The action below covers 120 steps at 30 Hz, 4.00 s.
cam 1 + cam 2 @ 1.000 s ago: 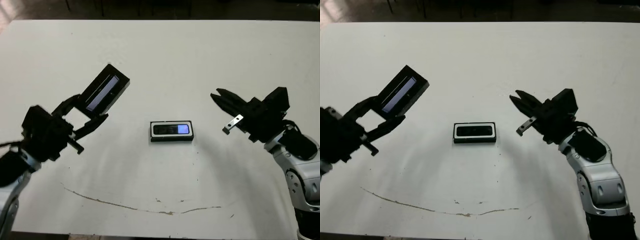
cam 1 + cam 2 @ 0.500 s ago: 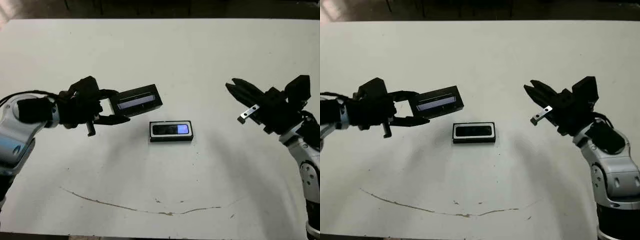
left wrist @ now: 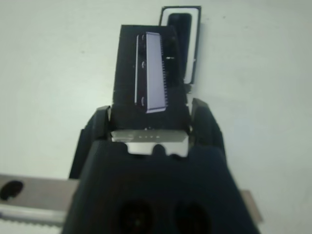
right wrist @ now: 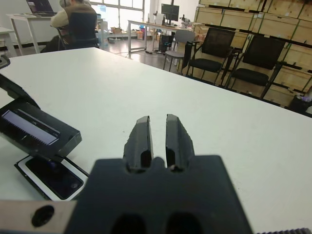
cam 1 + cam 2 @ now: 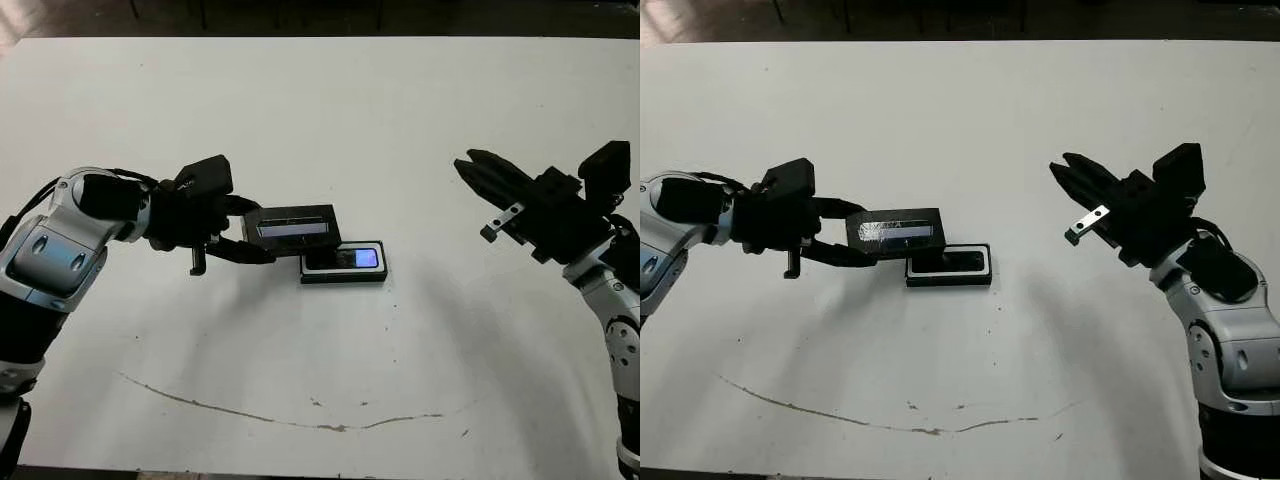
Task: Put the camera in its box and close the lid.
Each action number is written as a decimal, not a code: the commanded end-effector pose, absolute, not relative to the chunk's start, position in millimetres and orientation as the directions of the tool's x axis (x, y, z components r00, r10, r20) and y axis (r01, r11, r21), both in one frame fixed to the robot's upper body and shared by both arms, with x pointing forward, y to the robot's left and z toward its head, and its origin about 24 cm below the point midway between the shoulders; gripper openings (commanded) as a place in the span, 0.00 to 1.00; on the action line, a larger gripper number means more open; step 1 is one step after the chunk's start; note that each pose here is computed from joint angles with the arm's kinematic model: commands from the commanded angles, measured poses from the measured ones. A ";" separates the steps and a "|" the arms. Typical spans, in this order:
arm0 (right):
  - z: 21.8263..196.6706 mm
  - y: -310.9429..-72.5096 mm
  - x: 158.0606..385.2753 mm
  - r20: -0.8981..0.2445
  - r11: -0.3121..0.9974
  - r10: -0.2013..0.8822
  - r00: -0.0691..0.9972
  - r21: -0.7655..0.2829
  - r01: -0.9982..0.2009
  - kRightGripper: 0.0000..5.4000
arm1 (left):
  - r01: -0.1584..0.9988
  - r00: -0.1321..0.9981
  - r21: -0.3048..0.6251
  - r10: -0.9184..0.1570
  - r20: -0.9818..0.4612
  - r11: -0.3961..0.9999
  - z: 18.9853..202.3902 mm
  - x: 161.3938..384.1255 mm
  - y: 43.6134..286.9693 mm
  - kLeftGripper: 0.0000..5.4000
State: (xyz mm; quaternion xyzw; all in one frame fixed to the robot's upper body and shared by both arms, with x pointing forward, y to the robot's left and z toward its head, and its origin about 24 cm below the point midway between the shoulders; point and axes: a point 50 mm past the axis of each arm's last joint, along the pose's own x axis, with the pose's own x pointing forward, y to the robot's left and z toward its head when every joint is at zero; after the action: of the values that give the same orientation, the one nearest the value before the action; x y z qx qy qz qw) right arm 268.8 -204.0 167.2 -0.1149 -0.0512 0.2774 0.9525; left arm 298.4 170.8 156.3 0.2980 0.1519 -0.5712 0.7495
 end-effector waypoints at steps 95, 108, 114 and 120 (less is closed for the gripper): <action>156.5 -203.0 260.3 -0.038 0.822 0.533 0.845 -0.215 -0.528 0.00 | 0.968 0.199 0.248 -0.710 -0.675 0.036 123.4 308.1 145.4 0.26; 157.3 -200.8 259.9 -0.043 0.822 0.525 0.850 -0.232 -0.520 0.00 | 0.983 0.138 0.181 -0.706 -0.695 0.013 119.6 307.5 146.6 0.26; 156.1 -201.7 260.7 -0.047 0.822 0.523 0.851 -0.238 -0.518 0.00 | 0.987 0.115 0.158 -0.737 -0.666 0.011 124.0 306.7 146.8 0.26; 156.0 -202.1 260.2 -0.052 0.824 0.517 0.854 -0.240 -0.513 0.00 | 0.985 0.134 0.172 -0.721 -0.680 0.021 124.8 306.7 146.2 0.26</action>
State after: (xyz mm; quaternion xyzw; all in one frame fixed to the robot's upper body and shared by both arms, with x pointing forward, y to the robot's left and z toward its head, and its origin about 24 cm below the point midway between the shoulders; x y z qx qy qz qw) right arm 261.4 -199.4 161.2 -0.1194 -0.0243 0.2743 0.9539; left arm 308.0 141.9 130.0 0.3130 0.1931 -0.6303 0.6837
